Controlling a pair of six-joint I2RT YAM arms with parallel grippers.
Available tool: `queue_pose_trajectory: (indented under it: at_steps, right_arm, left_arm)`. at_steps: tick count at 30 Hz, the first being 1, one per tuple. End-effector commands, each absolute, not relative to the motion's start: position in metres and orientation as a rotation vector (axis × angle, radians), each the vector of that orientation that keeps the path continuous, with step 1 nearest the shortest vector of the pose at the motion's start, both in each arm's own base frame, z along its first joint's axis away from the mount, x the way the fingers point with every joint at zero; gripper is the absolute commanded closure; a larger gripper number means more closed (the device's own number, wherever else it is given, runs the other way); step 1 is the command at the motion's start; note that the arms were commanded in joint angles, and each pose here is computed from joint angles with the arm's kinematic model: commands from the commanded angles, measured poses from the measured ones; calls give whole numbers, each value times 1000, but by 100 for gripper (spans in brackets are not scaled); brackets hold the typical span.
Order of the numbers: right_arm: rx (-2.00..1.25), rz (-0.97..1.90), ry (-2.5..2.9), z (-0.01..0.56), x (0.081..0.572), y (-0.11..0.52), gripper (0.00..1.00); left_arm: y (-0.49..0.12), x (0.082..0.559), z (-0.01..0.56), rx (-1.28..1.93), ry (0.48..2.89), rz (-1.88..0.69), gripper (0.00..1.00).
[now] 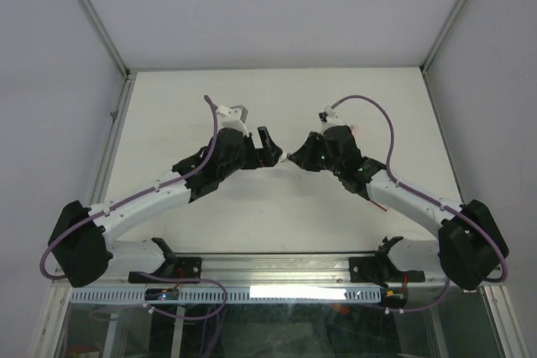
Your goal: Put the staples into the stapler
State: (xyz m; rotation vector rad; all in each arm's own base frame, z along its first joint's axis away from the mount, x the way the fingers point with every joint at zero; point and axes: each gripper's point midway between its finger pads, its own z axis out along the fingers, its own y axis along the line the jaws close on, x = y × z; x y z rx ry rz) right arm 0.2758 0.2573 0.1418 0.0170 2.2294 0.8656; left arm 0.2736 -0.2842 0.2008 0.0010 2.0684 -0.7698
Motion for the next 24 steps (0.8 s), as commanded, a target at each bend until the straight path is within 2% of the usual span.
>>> queue_pose_trajectory:
  at_steps: [1,14,24]
  right_arm:
    - [23,830,2083,169,297,262,100]
    - [-30,800,2086,165,297,269,100]
    - [-28,790,2085,167,298,268,100]
  left_arm:
    - [-299,298,222,-108,2010,-873,1]
    - [-332,312,182,-51,2119,-893,1]
    - [-329,312,156,-45,2181,-837,1]
